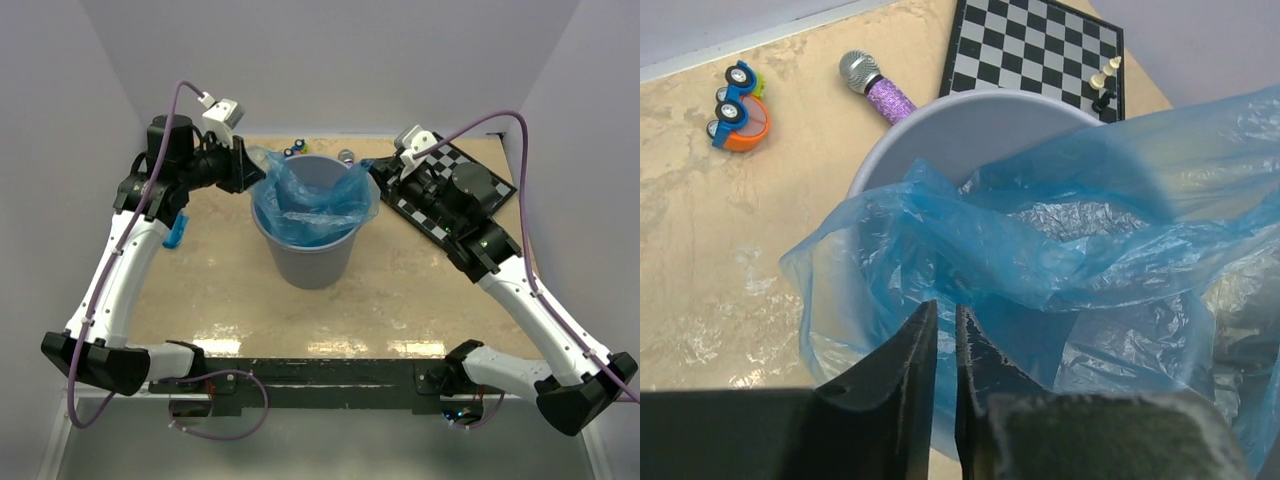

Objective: Put the trash bags into the trash bin

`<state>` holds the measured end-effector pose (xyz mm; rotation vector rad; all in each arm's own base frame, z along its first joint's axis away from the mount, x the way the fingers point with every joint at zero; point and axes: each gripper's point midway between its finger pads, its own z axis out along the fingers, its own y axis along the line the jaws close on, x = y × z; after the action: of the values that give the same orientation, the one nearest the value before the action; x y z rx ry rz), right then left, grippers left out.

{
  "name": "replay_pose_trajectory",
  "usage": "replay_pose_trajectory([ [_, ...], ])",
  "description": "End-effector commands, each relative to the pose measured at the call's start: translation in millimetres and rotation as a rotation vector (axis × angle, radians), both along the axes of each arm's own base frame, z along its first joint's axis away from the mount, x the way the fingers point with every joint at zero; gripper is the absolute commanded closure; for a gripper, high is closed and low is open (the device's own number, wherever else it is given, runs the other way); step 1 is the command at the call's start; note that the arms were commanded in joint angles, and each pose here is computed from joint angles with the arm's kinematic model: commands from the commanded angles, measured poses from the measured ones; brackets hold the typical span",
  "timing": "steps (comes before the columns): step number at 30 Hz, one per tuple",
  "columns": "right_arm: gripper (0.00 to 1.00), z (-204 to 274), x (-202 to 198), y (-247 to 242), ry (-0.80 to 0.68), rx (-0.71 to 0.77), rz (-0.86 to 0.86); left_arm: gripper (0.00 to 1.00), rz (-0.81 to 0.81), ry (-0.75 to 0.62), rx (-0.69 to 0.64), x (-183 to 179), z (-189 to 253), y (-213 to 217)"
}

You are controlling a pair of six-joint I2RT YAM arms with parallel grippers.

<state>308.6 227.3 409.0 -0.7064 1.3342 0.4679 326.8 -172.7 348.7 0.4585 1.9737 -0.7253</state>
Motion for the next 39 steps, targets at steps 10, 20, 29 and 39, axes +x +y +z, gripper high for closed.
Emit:
replay_pose_trajectory([
  [10, 1.0, 3, 5, -1, 0.003, 0.027, -0.003, 0.29, 0.143, -0.097, 0.033, -22, 16, 44],
  [20, 1.0, 1, 3, 2, 0.008, 0.04, 0.014, 0.28, 0.143, 0.126, -0.187, 9, -23, 35],
  [29, 1.0, -3, 1, -3, -0.001, 0.033, -0.002, 0.62, 0.025, 0.202, -0.352, 23, -18, 29],
  [39, 1.0, -5, 5, -6, 0.002, 0.028, -0.02, 1.0, -0.112, 0.163, -0.382, 4, -6, 17],
])
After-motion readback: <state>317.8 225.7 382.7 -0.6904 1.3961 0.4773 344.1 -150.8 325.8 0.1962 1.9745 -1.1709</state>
